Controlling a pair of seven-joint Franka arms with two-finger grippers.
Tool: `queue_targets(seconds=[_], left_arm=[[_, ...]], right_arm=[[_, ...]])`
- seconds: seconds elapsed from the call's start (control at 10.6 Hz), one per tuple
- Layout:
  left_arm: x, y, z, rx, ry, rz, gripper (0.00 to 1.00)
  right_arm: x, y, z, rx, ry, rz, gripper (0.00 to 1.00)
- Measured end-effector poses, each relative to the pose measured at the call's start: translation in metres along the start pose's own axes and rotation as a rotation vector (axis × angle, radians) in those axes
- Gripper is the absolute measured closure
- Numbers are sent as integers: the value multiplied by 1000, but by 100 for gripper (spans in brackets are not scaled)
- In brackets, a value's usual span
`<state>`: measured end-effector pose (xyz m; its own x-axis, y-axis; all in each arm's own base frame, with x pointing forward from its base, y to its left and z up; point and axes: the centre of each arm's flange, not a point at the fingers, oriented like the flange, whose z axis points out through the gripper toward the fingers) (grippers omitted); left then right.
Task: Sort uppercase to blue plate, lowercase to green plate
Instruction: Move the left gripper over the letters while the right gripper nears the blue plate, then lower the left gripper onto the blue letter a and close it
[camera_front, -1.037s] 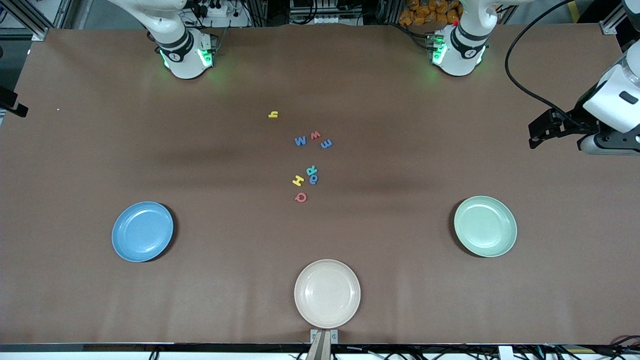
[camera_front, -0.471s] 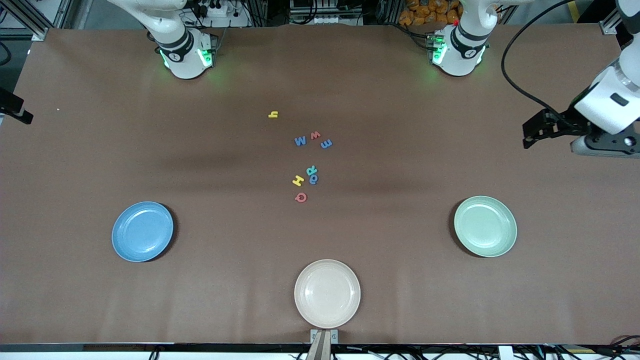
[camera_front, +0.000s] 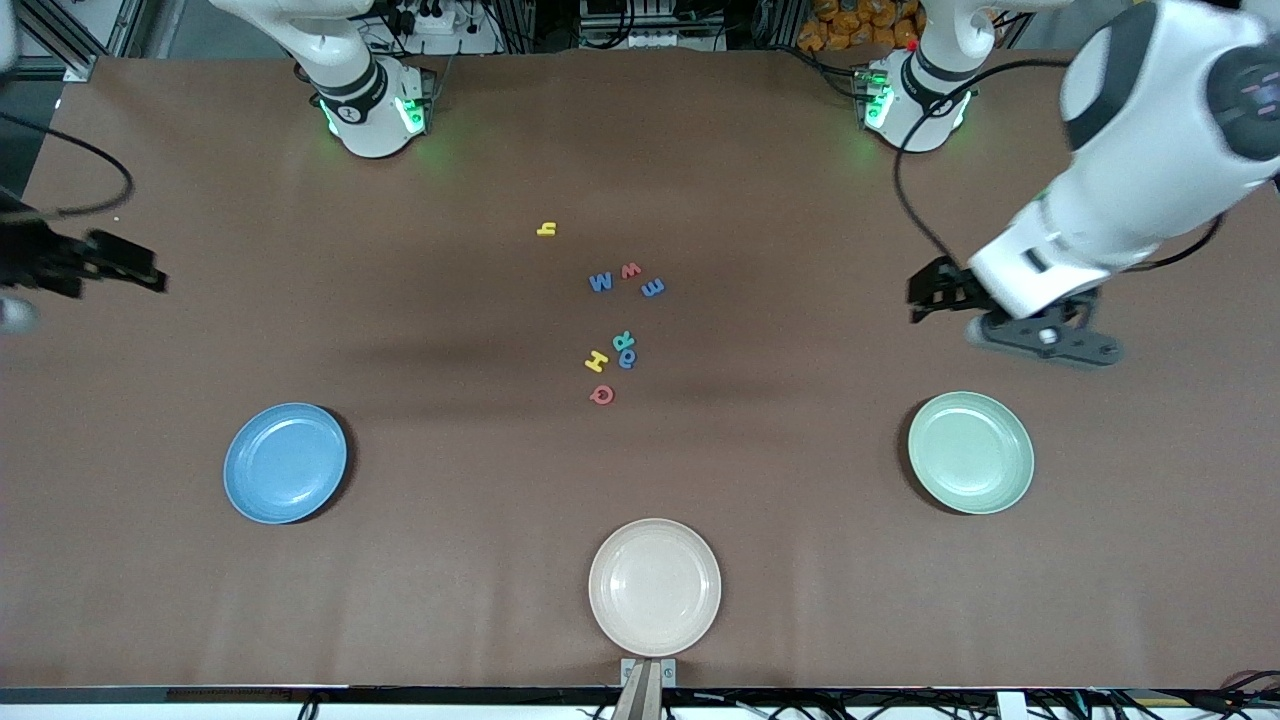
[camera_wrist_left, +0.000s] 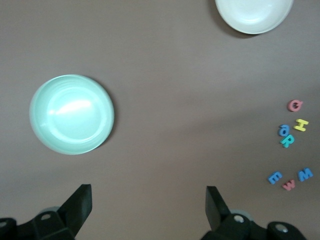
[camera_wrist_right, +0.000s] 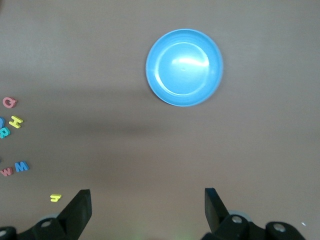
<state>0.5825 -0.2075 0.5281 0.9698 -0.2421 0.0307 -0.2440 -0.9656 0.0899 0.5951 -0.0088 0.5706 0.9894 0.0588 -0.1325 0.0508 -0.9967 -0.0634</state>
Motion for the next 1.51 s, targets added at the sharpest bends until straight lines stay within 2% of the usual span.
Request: queue_targets(seconds=[0.28,0.57,0.85,1.04,1.23,1.32,1.51], left_arm=[[14,72,60,-37,17,64,0],[11,182,144,-87,36,69,0],[13,242,220,-124,31,75,3],[13,274,251,-137,37,44,11],[5,305,276,-108,49,53,17],[2,313,289,-84,52,63,28],[0,323,312,-36,74,70,33]], right_arm=[[53,-14,82,58,-50,42,0],[84,-63,138,44,-62,107,0],[99,-124,187,20,-73,149,0],[110,-162,226,11,-43,220,0],[119,-201,271,8,-8,322,0],[120,-216,290,5,-2,363,0],[123,-221,316,-4,-9,402,0]])
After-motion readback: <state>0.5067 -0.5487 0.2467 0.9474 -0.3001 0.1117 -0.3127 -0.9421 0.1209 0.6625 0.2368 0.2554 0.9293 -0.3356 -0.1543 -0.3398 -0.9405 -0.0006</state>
